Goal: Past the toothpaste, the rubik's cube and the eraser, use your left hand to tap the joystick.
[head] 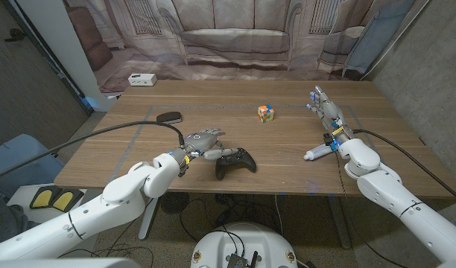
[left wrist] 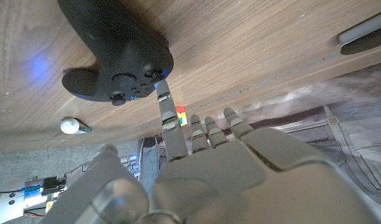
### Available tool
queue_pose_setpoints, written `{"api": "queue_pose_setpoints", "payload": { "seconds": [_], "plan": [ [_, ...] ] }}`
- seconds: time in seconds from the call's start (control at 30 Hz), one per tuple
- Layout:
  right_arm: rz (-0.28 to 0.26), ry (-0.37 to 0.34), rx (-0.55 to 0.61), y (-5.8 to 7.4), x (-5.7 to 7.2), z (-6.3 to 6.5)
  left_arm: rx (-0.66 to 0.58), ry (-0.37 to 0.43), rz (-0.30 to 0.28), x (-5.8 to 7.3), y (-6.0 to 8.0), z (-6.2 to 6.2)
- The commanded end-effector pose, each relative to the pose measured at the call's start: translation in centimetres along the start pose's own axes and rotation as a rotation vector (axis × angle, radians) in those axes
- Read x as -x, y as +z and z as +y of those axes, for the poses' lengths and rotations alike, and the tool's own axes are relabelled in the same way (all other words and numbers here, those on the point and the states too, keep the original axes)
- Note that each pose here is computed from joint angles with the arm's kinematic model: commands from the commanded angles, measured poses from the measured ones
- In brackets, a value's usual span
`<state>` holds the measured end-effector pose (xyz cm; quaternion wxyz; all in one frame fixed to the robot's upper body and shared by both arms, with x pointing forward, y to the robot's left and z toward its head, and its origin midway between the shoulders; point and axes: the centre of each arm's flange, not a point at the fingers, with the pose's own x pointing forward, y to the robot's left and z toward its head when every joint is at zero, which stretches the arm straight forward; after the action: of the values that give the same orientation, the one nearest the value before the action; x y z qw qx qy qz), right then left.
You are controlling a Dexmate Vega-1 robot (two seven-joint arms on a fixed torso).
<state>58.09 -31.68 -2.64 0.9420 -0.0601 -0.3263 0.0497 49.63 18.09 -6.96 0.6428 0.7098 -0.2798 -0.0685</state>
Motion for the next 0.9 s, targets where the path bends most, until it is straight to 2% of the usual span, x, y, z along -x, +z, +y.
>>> {"api": "queue_pose_setpoints", "payload": {
  "seconds": [0.03,0.23,0.9],
  "plan": [
    [0.009,0.004,-0.002,-0.2,-0.1,0.0,0.012,-0.028,0.013,-0.3,-0.1,-0.9],
    [0.006,0.008,0.002,-0.1,-0.3,0.0,0.012,-0.026,0.013,-0.4,0.0,-0.8],
    [-0.006,0.010,0.004,0.2,-0.5,-0.4,0.003,0.025,0.026,-0.3,-0.2,0.5]
  ]
}}
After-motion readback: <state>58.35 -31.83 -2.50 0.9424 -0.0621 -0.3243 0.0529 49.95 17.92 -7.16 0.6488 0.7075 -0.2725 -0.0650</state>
